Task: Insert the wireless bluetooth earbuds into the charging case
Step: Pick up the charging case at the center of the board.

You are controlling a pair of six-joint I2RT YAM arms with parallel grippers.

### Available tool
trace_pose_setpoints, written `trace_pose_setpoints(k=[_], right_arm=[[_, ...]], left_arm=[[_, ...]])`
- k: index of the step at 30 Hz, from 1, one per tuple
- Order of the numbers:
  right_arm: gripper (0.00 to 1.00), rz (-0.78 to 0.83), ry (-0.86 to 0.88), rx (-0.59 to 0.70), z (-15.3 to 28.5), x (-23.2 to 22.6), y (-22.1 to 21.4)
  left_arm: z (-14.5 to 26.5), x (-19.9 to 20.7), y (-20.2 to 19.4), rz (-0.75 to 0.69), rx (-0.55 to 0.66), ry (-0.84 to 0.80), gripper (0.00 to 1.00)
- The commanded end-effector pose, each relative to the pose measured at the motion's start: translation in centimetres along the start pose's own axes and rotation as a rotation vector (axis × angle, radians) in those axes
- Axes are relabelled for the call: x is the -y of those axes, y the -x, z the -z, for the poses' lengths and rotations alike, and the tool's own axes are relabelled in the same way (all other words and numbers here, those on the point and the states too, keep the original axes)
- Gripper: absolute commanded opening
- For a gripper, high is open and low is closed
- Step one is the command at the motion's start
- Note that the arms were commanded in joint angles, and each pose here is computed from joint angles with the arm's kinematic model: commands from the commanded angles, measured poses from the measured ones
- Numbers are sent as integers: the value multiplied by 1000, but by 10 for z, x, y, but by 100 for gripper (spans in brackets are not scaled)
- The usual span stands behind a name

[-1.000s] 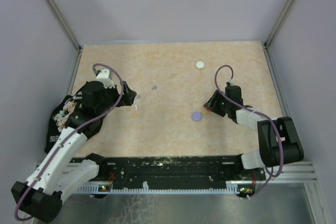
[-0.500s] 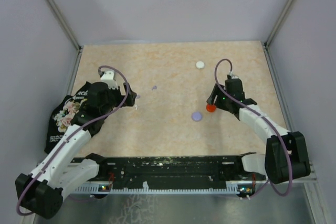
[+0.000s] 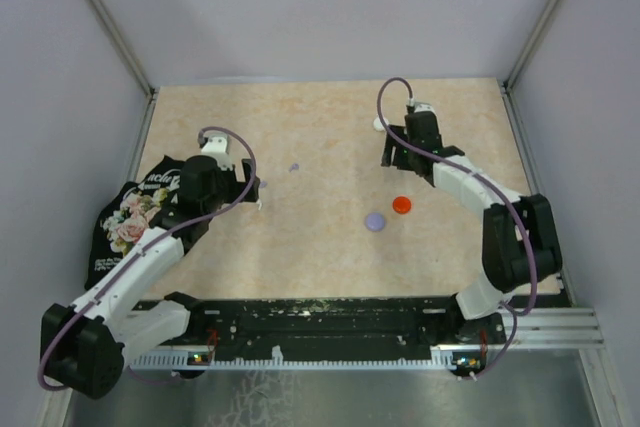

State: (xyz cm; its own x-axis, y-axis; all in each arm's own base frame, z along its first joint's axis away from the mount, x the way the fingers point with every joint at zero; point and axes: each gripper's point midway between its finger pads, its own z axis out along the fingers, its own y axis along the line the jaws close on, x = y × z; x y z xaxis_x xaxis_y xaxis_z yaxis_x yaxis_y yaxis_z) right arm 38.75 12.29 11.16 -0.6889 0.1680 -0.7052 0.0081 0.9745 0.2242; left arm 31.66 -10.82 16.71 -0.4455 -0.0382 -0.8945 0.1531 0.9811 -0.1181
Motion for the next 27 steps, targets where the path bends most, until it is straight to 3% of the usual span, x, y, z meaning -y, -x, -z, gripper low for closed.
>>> trace_pose_setpoints(k=[1,15,27], right_arm=[[68,94,-7,145,-23,-16,59],[69,258,-48,171,-145,-29,97],[67,232,-90,87,-195,-15,92]], left_arm=[[-5,-2,2,-21,13,11,100],[-8,9,-8,-28,-22,-57,100],[-7,14,-9,-29,-24,-85,100]])
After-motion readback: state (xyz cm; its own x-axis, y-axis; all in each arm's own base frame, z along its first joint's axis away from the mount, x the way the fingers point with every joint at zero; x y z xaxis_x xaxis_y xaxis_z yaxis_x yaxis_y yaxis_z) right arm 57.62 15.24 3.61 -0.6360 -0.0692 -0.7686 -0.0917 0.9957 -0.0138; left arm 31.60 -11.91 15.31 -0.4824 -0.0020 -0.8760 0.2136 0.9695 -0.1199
